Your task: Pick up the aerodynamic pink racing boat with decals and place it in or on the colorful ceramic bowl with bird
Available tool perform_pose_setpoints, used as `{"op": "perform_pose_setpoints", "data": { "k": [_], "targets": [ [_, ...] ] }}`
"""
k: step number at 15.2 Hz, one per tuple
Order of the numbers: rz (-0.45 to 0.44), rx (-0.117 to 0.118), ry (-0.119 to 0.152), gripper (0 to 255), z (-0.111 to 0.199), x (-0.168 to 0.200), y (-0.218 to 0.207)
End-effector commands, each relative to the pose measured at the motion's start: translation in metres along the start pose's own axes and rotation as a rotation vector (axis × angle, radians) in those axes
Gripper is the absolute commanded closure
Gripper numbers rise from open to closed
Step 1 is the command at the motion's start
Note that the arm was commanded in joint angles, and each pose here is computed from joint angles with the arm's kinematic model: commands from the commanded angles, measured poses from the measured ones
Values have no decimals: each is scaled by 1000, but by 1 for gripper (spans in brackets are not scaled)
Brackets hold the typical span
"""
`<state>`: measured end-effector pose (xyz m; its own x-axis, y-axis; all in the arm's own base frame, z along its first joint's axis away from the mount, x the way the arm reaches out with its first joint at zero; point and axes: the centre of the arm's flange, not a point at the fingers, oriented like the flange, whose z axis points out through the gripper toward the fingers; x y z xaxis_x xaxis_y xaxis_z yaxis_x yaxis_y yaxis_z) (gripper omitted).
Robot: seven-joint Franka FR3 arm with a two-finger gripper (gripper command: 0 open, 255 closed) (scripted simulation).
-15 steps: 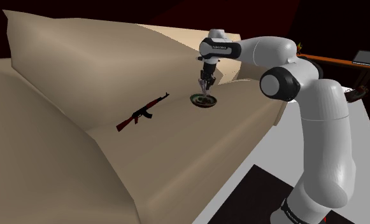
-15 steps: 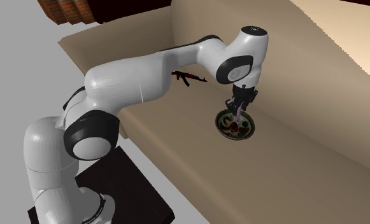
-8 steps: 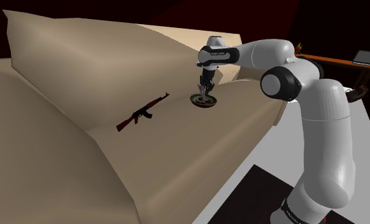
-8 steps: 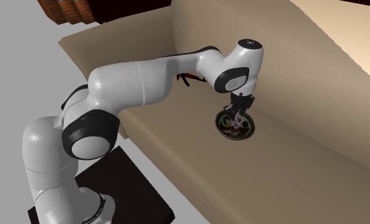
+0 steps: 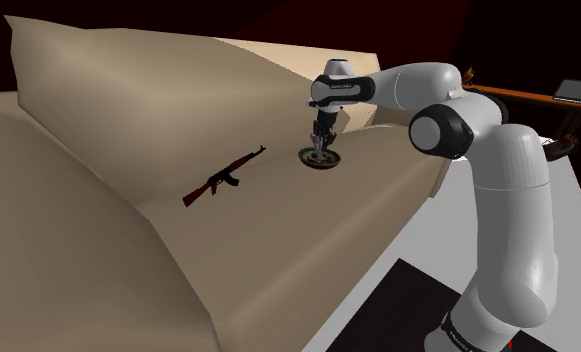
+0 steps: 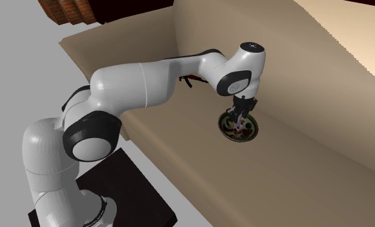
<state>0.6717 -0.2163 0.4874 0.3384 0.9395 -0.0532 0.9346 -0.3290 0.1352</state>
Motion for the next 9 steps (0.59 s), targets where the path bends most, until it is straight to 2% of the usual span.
{"op": "perform_pose_setpoints", "data": {
  "k": [1, 6, 9],
  "targets": [
    [0, 0, 0, 0, 0, 0, 0],
    [0, 0, 0, 0, 0, 0, 0],
    [0, 0, 0, 0, -40, 0, 0]
  ]
}}
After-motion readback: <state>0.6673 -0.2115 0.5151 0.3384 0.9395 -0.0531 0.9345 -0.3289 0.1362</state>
